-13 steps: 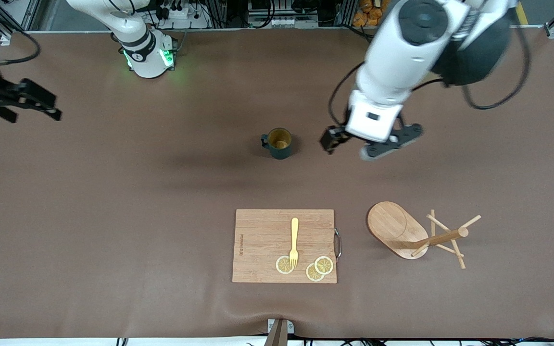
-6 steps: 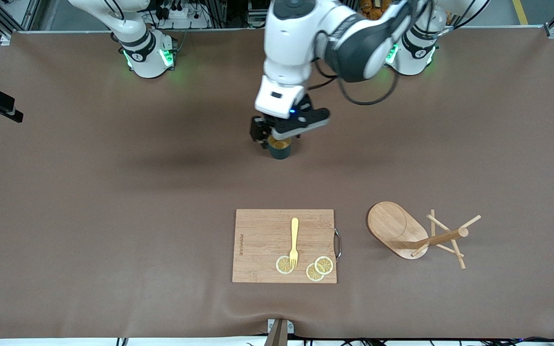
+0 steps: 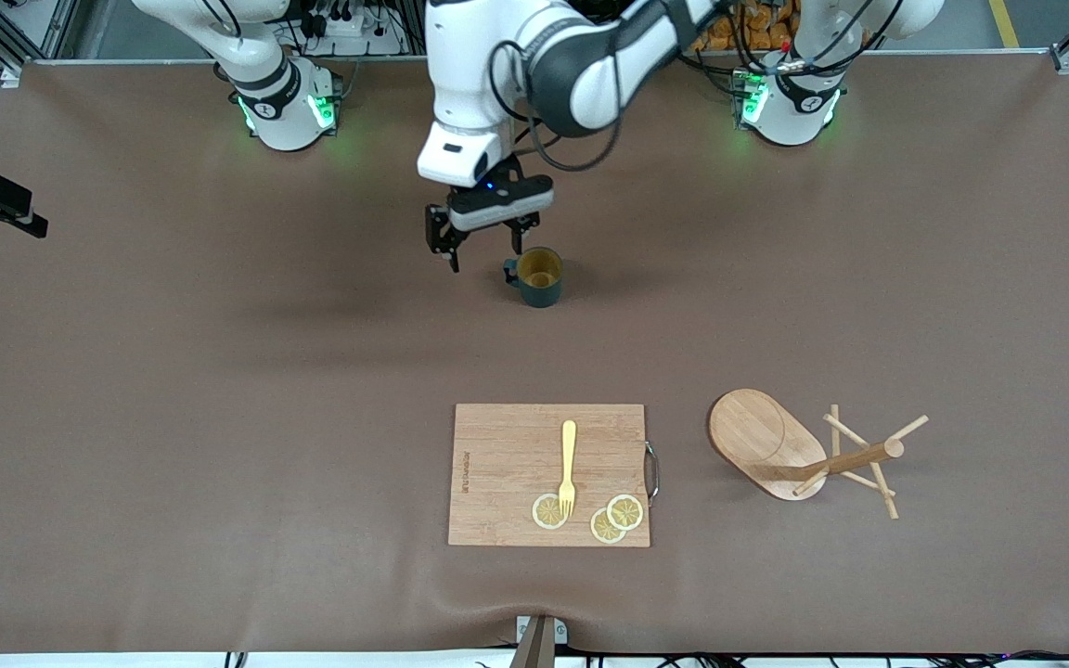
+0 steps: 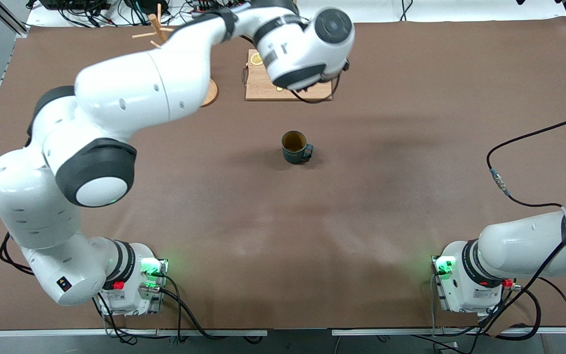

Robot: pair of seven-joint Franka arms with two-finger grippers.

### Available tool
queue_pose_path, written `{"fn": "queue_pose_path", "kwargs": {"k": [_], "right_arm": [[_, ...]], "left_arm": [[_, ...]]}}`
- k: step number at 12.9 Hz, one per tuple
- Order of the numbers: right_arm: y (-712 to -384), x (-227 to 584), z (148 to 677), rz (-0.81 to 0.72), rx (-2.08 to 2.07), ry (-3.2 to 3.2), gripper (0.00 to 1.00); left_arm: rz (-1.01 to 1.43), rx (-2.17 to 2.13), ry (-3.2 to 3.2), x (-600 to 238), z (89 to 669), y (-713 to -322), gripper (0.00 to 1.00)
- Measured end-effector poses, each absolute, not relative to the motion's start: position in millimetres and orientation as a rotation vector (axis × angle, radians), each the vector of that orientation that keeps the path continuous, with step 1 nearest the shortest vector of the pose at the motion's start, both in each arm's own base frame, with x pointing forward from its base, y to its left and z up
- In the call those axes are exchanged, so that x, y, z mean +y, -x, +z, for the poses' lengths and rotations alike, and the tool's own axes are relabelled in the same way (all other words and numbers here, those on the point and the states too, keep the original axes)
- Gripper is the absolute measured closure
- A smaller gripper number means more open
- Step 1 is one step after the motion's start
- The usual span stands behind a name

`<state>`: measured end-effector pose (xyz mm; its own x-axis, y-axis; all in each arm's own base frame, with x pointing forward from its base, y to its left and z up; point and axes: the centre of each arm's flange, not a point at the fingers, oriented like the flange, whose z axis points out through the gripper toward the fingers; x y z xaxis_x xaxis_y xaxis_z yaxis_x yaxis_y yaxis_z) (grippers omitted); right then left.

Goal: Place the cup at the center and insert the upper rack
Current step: 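Lower the open left gripper onto the mug handle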

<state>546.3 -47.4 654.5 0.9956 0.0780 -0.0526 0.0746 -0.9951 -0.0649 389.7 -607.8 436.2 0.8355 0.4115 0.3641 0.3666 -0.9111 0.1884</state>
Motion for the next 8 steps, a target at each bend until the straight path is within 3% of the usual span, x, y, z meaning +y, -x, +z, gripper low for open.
{"fn": "queue_pose_path", "kwargs": {"k": [3,8], "right_arm": [[-544.0,-50.9,652.3,0.120,-0.113,3.105,0.00],[-539.4,-50.5,648.8,0.184,-0.115,3.109,0.00]], "left_arm": [[0.748,0.690,-2.864,-632.7,401.2,-359.5,0.00],[0.768,0.764,-2.869,-670.3,314.0,-295.5,0.00]]}}
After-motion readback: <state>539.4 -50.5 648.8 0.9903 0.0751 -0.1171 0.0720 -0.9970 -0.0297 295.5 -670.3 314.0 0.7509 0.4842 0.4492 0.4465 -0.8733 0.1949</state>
